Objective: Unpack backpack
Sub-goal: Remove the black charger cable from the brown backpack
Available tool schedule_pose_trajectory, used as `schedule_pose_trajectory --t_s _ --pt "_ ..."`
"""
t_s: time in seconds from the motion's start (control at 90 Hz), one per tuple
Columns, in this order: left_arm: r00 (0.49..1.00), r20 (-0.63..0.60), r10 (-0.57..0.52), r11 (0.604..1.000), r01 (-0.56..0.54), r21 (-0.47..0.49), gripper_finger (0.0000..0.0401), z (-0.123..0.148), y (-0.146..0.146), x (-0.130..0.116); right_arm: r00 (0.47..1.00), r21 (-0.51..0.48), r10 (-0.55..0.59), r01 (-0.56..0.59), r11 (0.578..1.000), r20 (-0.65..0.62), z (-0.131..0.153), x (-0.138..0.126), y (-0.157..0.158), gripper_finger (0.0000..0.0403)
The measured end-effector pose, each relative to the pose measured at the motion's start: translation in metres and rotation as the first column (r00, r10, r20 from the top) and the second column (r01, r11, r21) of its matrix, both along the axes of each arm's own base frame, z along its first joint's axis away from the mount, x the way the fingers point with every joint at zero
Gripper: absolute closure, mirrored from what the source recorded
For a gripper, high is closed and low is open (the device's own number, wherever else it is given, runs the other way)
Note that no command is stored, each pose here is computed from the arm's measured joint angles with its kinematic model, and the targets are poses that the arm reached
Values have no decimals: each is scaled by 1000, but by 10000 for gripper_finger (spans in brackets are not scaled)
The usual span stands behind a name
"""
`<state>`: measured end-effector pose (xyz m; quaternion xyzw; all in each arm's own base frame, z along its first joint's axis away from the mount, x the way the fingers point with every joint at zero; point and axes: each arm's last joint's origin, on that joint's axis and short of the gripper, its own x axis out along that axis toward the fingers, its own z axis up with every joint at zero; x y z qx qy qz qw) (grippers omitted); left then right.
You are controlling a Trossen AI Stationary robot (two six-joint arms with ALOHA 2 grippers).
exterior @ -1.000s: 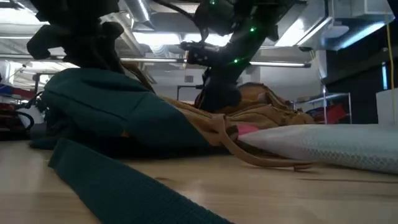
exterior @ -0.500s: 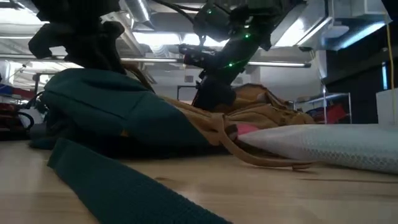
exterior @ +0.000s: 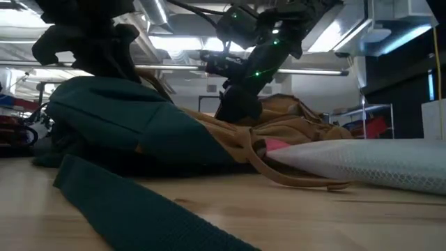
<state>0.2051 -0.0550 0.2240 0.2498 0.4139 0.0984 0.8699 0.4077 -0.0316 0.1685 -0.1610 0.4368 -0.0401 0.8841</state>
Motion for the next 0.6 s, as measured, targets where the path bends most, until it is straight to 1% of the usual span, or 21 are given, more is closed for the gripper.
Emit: schedule_pose_trajectory --t_s 0.156,0.289,0.6 --pt "1000 1 2 1000 -2 -2 278 0 0 0 999 -10 28 -28 1000 16 1 2 10 267" --pt "1000 1 2 1000 -2 -2 278 0 0 0 997 -12 46 -45 999 56 1 6 16 235" --pt "1000 1 6 1000 -6 -5 278 0 0 0 995 -7 41 -40 999 93 0 10 12 217"
